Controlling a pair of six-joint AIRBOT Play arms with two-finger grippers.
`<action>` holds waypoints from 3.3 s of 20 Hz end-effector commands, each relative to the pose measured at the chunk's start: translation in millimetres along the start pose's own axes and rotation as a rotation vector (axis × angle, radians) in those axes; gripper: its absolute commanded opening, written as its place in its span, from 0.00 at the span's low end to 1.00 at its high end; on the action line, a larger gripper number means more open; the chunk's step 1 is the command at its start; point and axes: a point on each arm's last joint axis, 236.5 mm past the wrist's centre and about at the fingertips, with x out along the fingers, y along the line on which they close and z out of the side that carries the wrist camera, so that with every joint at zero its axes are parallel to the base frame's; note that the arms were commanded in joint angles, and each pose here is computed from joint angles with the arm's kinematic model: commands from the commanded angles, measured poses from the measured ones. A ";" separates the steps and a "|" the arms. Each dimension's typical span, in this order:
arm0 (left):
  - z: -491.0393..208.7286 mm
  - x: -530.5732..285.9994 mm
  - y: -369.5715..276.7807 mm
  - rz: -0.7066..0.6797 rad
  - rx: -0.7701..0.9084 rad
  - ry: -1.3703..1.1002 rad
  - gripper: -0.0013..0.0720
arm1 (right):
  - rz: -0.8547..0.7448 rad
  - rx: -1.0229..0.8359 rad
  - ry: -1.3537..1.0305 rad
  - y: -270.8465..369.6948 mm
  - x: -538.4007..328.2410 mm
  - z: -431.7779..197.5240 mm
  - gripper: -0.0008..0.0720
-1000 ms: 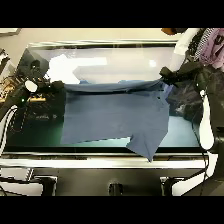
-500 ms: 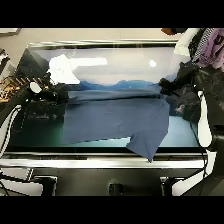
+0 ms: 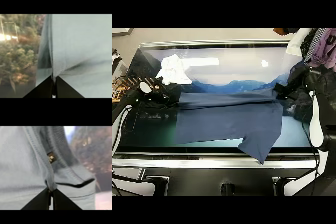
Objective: Fold the clothes and pants, and hang the long-sleeved shirts on hangers.
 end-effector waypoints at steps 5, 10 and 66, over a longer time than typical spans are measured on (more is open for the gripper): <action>-3.4 -0.7 6.2 0.003 -0.009 0.020 0.04 | -0.042 -0.002 -0.023 -10.7 0.3 5.7 0.05; -9.4 10.1 0.4 0.003 0.005 0.045 0.04 | -0.030 0.004 0.036 -8.8 17.1 -4.5 0.05; -210.2 -46.2 54.5 -0.191 -0.437 0.060 0.79 | 0.362 0.307 0.411 -73.8 35.3 -284.9 0.11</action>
